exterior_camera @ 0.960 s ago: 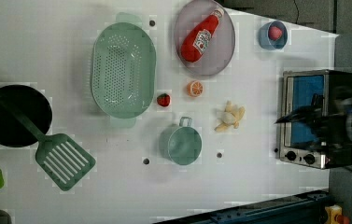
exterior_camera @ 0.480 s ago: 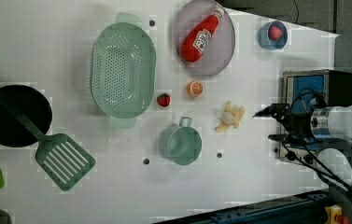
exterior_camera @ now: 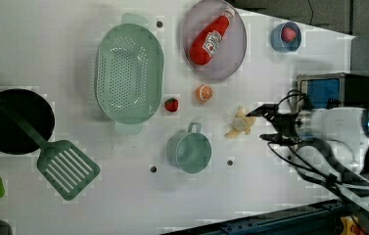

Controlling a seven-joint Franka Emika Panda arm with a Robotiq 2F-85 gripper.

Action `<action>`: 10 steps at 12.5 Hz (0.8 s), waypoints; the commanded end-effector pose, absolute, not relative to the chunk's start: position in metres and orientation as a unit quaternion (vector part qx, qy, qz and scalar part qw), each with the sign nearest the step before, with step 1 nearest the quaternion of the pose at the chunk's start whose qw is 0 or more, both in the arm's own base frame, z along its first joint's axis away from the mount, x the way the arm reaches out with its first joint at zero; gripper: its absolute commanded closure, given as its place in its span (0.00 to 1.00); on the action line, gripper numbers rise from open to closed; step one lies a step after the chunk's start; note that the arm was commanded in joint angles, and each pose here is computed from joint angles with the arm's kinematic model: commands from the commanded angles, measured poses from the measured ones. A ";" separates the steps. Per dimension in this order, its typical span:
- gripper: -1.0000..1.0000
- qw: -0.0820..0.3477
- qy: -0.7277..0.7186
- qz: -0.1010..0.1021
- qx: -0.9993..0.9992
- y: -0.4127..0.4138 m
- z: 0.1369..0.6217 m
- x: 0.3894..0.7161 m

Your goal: Pick banana from table and place on oven.

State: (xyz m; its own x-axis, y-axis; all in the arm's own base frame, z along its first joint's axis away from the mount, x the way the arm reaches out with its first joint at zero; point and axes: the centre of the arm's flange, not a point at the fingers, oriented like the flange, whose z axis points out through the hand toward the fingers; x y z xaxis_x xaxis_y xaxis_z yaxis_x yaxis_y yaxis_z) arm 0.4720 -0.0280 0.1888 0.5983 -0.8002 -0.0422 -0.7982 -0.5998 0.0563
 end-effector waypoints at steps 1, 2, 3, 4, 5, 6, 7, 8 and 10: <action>0.00 0.014 -0.453 -0.013 0.891 -0.033 0.173 0.476; 0.00 0.013 -0.451 -0.012 0.892 -0.031 0.167 0.475; 0.04 0.012 -0.449 -0.012 0.893 -0.029 0.163 0.475; 0.15 0.012 -0.450 -0.013 0.893 -0.027 0.162 0.475; 0.29 0.012 -0.452 -0.012 0.892 -0.027 0.163 0.475; 0.41 0.012 -0.452 -0.012 0.892 -0.027 0.163 0.475; 0.53 0.012 -0.452 -0.012 0.892 -0.028 0.163 0.475; 0.64 0.012 -0.452 -0.011 0.892 -0.028 0.164 0.476; 0.82 0.012 -0.452 -0.011 0.892 -0.028 0.164 0.476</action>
